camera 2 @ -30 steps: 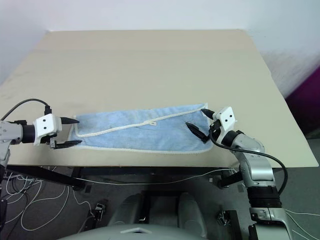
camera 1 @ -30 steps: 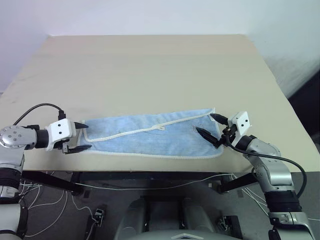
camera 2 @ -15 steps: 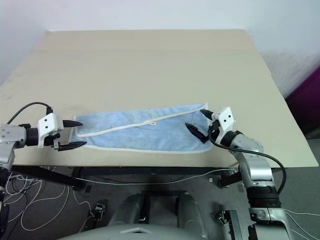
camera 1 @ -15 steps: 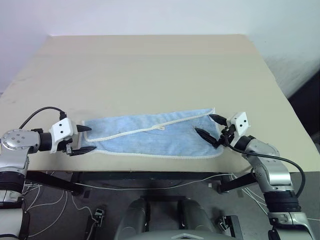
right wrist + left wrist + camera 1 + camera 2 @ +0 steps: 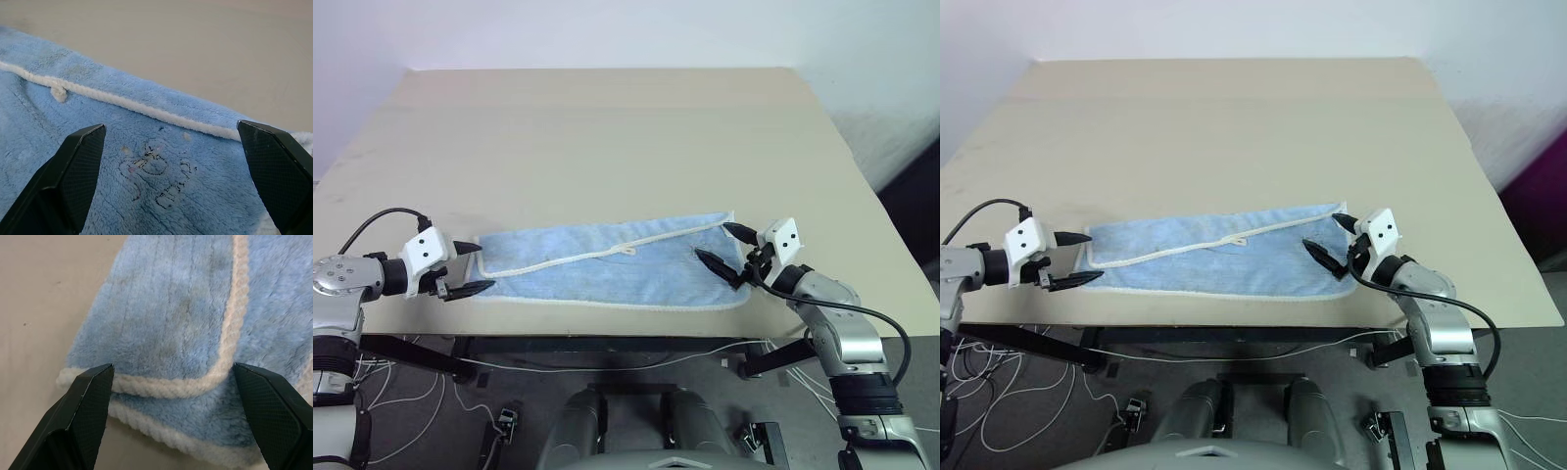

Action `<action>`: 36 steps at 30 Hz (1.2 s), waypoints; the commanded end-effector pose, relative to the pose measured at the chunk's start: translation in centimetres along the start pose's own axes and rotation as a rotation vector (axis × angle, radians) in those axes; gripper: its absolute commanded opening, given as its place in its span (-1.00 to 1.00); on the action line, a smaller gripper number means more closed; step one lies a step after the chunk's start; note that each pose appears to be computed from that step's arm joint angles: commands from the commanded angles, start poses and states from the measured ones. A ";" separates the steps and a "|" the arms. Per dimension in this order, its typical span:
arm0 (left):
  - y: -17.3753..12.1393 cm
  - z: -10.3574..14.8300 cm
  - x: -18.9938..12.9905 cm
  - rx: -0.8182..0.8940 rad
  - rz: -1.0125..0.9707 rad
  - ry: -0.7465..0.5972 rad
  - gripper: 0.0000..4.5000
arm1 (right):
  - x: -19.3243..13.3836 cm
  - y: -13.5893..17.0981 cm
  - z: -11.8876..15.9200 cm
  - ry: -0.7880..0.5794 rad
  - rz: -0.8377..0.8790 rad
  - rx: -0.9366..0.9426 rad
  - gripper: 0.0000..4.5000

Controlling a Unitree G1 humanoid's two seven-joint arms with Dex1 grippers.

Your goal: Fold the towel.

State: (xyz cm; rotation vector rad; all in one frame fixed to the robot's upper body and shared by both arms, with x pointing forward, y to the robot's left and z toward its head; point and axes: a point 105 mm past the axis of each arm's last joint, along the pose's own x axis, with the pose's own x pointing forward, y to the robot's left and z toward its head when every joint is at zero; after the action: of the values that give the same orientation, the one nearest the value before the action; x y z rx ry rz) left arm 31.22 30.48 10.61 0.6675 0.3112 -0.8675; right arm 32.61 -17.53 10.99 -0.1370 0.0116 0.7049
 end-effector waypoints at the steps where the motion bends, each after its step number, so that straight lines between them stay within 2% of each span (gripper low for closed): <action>1: 1.5 0.7 -0.6 0.064 0.073 0.002 0.81 | 0.4 0.4 1.8 -0.054 0.015 -0.034 1.00; 2: 1.5 0.7 -0.6 0.070 0.076 0.002 0.81 | 0.4 0.4 1.8 -0.054 0.015 -0.034 1.00; 6: 1.6 0.9 -0.4 0.072 0.077 -0.021 0.43 | 0.4 0.3 1.8 -0.055 0.012 -0.036 1.00; 15: 1.0 1.0 -0.3 0.059 0.029 -0.035 -0.97 | 0.4 0.3 2.0 -0.058 0.010 -0.039 1.00; 20: 0.6 0.8 -0.3 0.024 0.006 -0.028 -0.99 | 0.5 0.2 2.2 -0.060 0.012 -0.050 1.00; 26: 1.7 2.4 -1.4 -0.027 0.066 -0.138 -0.99 | 0.7 -0.1 3.0 -0.068 0.018 -0.080 1.00; 29: 1.7 2.2 -1.4 -0.030 0.085 -0.117 -0.99 | 0.9 -0.5 3.8 -0.078 0.014 -0.128 1.00; 31: 1.8 1.8 -1.4 -0.035 0.102 -0.086 -0.99 | 1.0 -1.0 4.5 -0.075 0.001 -0.186 1.00; 34: 1.6 1.7 -1.7 -0.041 0.112 -0.091 -0.99 | 1.2 -2.4 3.8 0.043 -0.006 -0.419 1.00; 36: 1.4 1.6 -1.7 -0.041 0.113 -0.090 -0.99 | 1.3 -3.3 3.6 0.085 -0.013 -0.511 1.00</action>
State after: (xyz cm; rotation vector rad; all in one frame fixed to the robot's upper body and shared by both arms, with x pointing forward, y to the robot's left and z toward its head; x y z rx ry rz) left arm 31.19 30.74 11.82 0.5723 0.2455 -0.8030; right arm 35.28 -18.67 14.47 -0.5695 -0.0596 0.6837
